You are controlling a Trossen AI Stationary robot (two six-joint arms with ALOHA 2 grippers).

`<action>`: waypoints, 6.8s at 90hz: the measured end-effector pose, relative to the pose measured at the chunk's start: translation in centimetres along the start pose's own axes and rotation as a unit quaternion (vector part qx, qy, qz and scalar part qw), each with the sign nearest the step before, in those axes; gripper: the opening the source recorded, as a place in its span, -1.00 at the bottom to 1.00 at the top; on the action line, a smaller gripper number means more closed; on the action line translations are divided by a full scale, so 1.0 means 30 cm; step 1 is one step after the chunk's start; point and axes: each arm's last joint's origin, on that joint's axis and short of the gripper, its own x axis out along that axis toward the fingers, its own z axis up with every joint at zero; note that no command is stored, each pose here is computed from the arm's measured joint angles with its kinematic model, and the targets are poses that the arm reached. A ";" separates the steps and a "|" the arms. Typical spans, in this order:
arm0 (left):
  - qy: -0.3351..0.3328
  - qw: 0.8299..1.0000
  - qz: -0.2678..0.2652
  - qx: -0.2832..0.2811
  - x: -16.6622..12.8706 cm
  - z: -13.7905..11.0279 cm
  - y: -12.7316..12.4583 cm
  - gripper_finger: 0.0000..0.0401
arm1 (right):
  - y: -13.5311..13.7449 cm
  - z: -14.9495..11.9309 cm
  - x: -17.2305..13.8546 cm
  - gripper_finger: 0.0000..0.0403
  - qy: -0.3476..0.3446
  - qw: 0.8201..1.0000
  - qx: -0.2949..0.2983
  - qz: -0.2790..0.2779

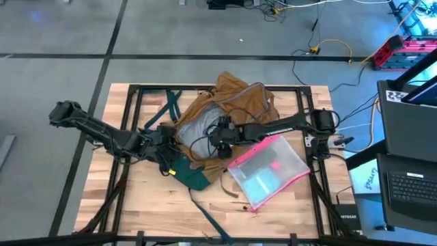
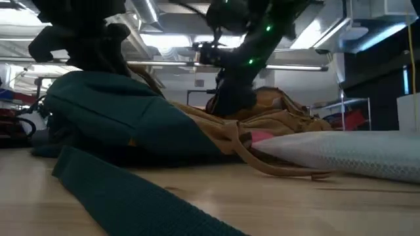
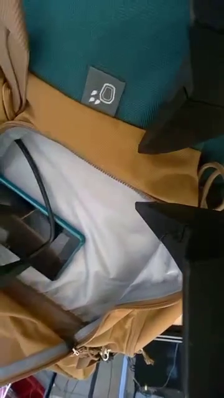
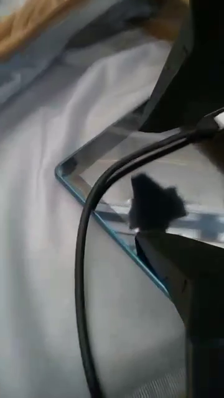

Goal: Unpack backpack
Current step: Remove the black charger cable from the brown backpack

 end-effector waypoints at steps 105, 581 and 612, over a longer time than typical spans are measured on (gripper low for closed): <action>-0.007 1.000 0.001 -0.012 0.000 0.006 0.001 -0.39 | -0.049 0.007 0.053 -0.47 -0.057 0.996 0.006 0.061; -0.008 0.999 -0.018 -0.030 0.000 0.006 -0.003 -0.39 | -0.399 -0.059 0.166 -0.17 -0.031 0.971 0.162 0.173; -0.008 0.999 -0.018 -0.031 0.000 0.006 -0.003 -0.39 | -0.400 -0.075 0.166 -0.90 -0.015 0.973 0.145 0.179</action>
